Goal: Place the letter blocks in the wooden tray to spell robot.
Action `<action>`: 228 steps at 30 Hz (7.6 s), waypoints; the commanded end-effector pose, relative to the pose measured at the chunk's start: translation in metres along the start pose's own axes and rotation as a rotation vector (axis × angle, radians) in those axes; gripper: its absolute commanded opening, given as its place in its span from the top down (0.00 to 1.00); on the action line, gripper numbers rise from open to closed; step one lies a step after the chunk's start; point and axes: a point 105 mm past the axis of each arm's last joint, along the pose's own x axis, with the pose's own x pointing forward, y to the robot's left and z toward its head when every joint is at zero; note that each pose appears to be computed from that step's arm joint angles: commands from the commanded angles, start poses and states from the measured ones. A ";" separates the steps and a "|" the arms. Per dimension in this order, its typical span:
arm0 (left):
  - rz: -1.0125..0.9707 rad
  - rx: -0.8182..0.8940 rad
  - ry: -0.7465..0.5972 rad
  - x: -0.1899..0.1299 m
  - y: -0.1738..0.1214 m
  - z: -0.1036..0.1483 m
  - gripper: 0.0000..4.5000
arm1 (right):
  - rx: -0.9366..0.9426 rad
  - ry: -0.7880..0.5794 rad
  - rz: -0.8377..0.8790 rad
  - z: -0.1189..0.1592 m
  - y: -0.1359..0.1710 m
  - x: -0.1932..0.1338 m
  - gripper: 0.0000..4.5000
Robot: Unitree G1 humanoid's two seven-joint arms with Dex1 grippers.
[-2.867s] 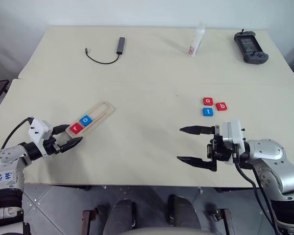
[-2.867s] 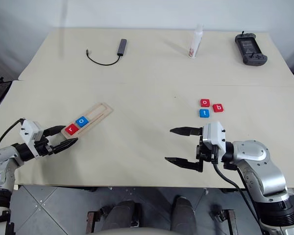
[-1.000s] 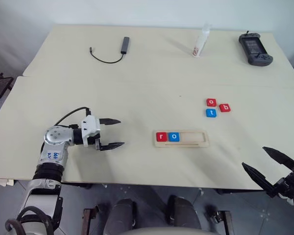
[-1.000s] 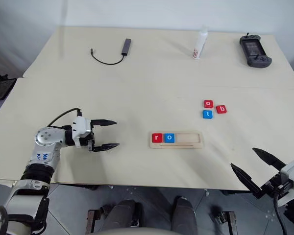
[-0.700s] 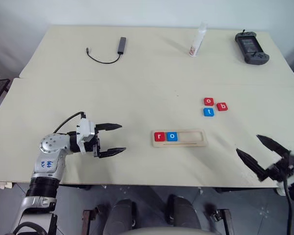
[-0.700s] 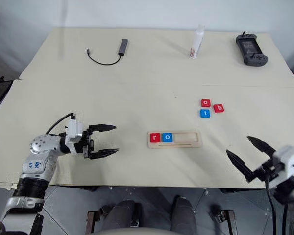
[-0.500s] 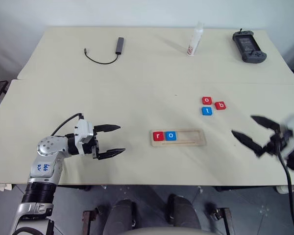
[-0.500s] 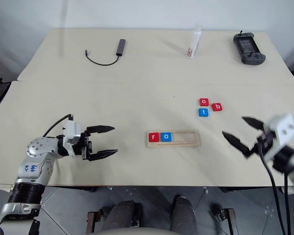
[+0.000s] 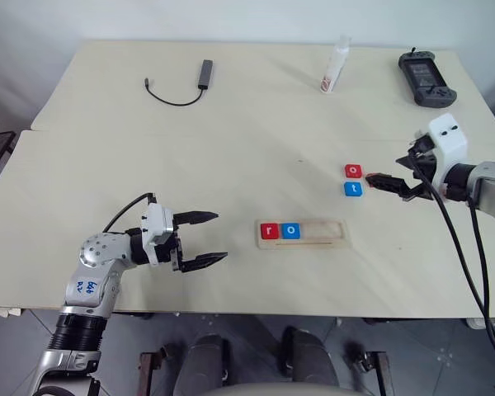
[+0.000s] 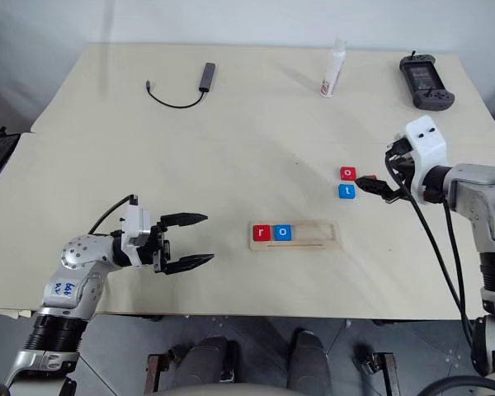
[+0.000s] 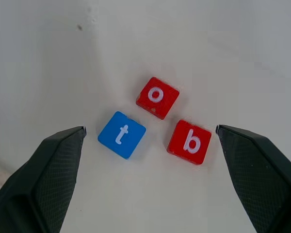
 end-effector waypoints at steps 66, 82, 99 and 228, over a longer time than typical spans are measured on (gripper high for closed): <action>-0.099 0.099 -0.053 0.025 0.004 0.020 0.00 | -0.171 0.020 0.169 -0.041 0.047 -0.053 0.01; -0.136 0.107 -0.035 0.021 -0.009 0.031 0.00 | -0.619 0.246 0.561 -0.067 0.012 -0.012 0.01; -0.111 0.122 -0.042 0.023 -0.004 0.030 0.00 | -0.646 0.149 0.714 -0.022 0.053 -0.011 0.68; 0.010 0.110 -0.045 0.021 -0.007 0.025 0.00 | -0.474 -0.137 0.607 -0.004 0.128 0.030 1.00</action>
